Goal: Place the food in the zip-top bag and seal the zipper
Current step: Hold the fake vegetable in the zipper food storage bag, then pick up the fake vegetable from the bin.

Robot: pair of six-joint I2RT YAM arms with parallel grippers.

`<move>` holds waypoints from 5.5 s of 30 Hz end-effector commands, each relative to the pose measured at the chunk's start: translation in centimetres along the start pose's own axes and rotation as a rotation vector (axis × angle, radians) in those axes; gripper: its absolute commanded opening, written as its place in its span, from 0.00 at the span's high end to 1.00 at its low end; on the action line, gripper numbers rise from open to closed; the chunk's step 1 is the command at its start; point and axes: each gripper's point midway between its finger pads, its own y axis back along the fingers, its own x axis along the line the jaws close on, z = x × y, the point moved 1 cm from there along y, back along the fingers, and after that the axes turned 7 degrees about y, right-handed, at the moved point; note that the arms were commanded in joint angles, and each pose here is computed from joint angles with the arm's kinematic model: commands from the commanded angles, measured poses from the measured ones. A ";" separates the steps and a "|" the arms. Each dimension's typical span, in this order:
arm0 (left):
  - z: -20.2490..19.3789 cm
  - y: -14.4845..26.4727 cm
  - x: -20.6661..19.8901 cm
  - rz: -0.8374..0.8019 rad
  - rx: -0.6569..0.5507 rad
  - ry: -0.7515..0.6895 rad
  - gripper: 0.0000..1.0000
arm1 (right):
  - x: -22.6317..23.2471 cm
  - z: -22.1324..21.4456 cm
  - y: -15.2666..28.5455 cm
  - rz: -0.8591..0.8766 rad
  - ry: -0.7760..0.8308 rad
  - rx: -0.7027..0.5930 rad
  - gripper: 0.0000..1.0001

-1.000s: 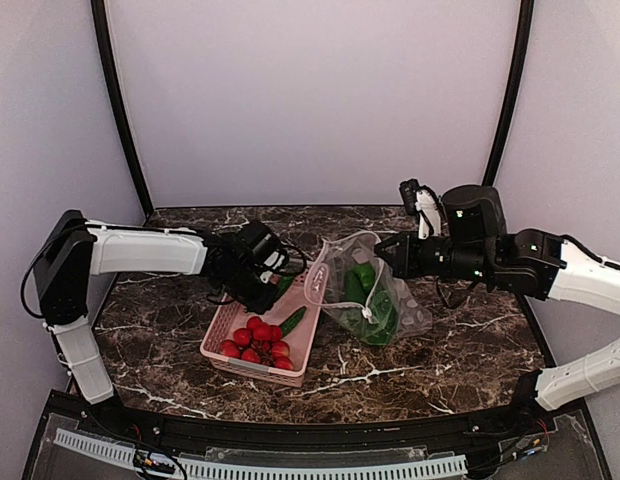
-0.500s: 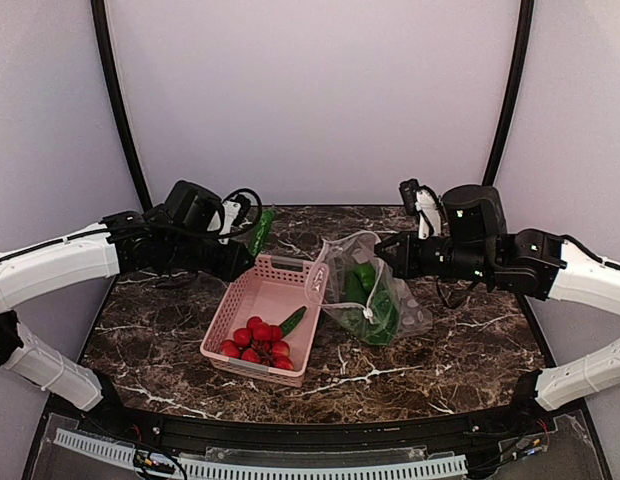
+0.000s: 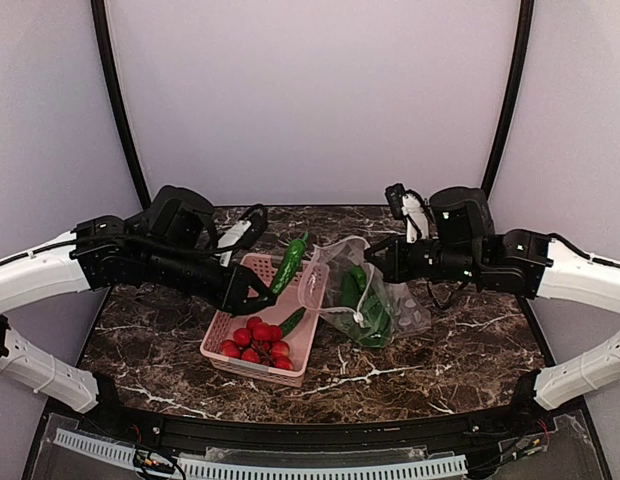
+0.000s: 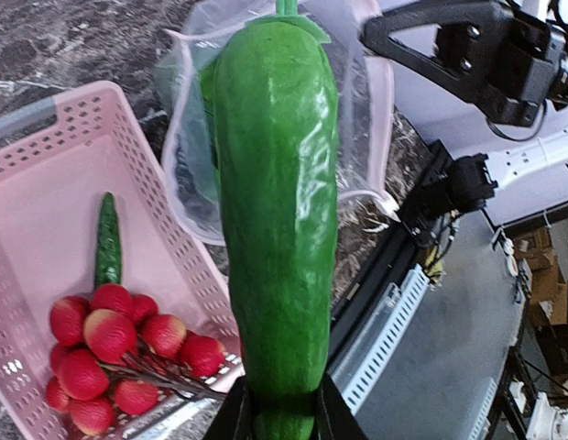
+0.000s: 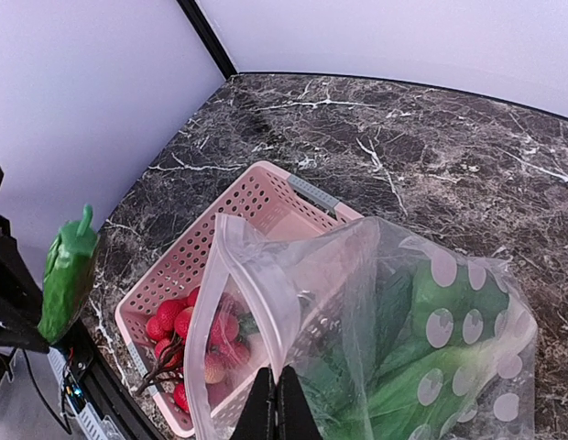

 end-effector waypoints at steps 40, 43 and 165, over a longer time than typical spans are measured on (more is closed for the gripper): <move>1.9 -9.7 -1.7 -0.195 0.203 0.193 0.84 | 8.3 -0.5 -0.7 0.289 0.259 0.027 1.00; 2.5 -10.6 -1.7 -0.184 0.203 0.185 0.84 | 8.0 -0.7 -0.9 0.275 0.243 0.035 1.00; 2.3 -13.1 14.5 0.445 0.070 0.053 0.77 | -2.3 0.4 2.5 -0.090 -0.101 -0.086 1.00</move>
